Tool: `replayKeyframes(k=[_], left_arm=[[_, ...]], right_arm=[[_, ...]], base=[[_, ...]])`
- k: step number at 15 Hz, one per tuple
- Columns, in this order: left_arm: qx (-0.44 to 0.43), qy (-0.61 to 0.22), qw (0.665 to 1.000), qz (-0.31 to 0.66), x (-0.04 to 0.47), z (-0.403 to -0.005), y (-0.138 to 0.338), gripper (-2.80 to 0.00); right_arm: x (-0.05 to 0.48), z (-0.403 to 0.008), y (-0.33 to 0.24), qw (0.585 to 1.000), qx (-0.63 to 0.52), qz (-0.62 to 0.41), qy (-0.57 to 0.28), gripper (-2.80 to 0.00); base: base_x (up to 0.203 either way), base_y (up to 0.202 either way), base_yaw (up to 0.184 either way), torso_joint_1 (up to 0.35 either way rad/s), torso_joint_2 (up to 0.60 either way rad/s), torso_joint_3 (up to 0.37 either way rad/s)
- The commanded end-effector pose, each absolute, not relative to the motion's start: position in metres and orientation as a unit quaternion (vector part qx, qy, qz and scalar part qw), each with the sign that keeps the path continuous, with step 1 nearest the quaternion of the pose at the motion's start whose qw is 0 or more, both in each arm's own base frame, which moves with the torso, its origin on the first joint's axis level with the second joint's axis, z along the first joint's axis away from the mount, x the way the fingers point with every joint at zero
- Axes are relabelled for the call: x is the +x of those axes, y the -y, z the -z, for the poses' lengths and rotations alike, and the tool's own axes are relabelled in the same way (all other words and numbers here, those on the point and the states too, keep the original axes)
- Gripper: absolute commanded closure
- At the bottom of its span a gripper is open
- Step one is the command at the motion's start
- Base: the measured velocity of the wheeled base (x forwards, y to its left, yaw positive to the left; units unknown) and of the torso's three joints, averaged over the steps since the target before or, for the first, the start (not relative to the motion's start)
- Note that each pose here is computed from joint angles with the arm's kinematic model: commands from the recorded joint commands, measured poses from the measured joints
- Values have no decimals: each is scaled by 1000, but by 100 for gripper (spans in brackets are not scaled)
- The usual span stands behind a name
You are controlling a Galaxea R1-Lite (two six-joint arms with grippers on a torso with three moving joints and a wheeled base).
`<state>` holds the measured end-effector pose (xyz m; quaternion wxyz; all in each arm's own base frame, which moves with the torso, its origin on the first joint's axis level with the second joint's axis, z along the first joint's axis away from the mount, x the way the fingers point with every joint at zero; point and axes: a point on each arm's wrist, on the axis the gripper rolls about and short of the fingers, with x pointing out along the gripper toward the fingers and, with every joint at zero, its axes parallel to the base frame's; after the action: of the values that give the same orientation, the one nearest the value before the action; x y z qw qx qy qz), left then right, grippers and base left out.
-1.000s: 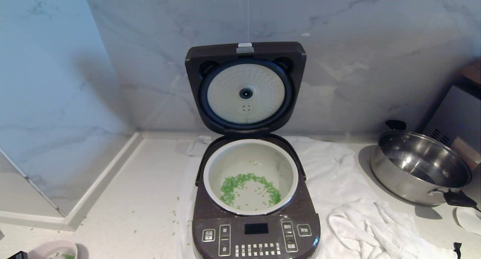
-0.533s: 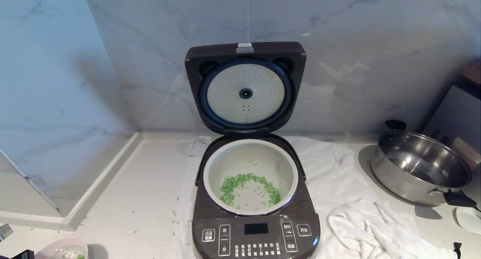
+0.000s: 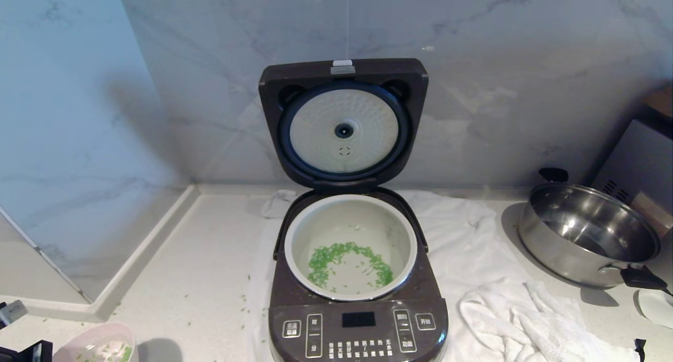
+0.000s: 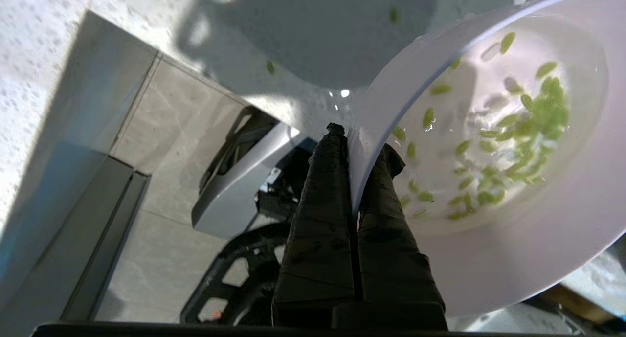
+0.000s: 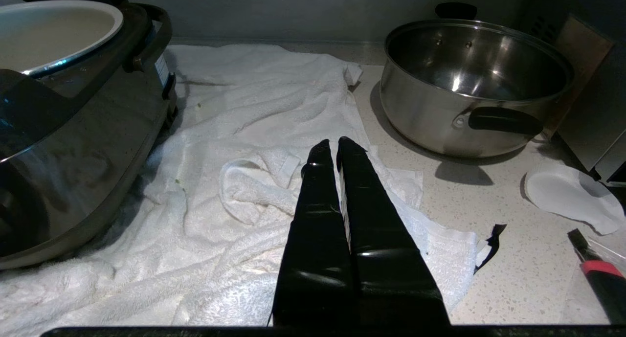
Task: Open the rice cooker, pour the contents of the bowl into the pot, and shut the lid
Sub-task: Pour the water from the bowl into the rice cooker
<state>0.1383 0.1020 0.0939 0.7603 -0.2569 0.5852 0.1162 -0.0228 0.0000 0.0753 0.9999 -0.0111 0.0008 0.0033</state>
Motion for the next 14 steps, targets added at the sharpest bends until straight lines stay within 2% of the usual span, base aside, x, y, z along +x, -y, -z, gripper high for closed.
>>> replayKeyframes(k=[1,9,14], left_arm=[[-242,-575,774,-105,137,-110,-92,0],[-231,-552,800,-46,171,-149,-40,0],[-230,-553,800,-34,201,-162,-35,0]], right_arm=[[-23,-75,0,1000,-11,-4,-1,0],[-23,-75,0,1000,-12,-4,-1,0],[-23,-75,0,1000,-11,-4,-1,0]], base=[[0,0,0,0,0,0],[0,0,0,0,0,0],[0,0,0,0,0,0]])
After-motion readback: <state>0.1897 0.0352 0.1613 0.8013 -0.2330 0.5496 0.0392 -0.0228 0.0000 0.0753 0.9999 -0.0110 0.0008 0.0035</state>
